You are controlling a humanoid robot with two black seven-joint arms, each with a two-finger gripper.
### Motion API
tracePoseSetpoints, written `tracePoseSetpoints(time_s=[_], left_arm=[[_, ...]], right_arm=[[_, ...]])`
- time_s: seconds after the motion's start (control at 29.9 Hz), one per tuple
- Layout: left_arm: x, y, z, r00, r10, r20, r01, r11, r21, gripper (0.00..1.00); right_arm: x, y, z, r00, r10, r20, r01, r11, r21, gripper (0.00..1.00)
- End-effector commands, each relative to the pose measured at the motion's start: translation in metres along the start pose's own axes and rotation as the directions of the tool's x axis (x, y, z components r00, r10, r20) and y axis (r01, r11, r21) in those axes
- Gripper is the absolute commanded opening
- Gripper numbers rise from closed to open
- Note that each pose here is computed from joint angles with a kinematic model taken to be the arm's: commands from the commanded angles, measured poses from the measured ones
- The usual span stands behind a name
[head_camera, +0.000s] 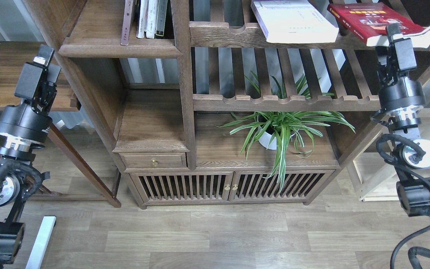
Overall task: Organize books on shelf
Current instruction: 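Raise both grippers, bringing the right gripper up to the red book, then tip the red book off the top shelf toward the robot with the right gripper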
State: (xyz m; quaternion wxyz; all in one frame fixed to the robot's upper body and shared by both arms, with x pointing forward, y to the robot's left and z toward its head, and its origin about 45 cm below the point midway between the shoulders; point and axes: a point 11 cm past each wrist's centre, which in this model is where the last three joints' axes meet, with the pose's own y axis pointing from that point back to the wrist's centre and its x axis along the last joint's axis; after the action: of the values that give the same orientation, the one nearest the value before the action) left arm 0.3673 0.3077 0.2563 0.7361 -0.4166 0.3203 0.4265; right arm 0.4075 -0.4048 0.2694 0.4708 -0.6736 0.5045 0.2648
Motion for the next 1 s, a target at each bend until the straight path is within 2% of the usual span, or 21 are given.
tracePoseSetpoints(time_s=[0.0,0.3,0.7,0.77,0.97], left_arm=[[0.000,0.000,-0.004,1.000,0.001,-0.004,-0.001,1.000,0.012,0.99],[-0.004,-0.002,-0.006,1.000,-0.012,-0.003,0.013,1.000,0.020,0.99],[-0.003,0.000,-0.005,1.000,-0.008,-0.002,0.008,1.000,0.016,0.99],[-0.003,0.000,-0.005,1.000,-0.008,-0.004,0.008,1.000,0.017,0.99],[-0.002,0.001,-0.005,1.000,-0.006,-0.002,0.006,1.000,0.016,0.99]], right_arm=[[-0.001,-0.005,-0.002,1.000,-0.003,-0.002,0.003,1.000,0.007,0.99],[0.009,-0.001,-0.009,0.999,0.032,-0.011,-0.032,0.999,0.024,0.99],[0.005,-0.008,-0.012,1.000,0.019,-0.015,-0.019,0.999,0.035,0.98],[0.006,-0.007,-0.012,1.000,0.021,-0.015,-0.020,0.999,0.035,0.93],[0.003,-0.010,-0.013,1.000,0.015,-0.015,-0.014,0.999,0.039,0.66]])
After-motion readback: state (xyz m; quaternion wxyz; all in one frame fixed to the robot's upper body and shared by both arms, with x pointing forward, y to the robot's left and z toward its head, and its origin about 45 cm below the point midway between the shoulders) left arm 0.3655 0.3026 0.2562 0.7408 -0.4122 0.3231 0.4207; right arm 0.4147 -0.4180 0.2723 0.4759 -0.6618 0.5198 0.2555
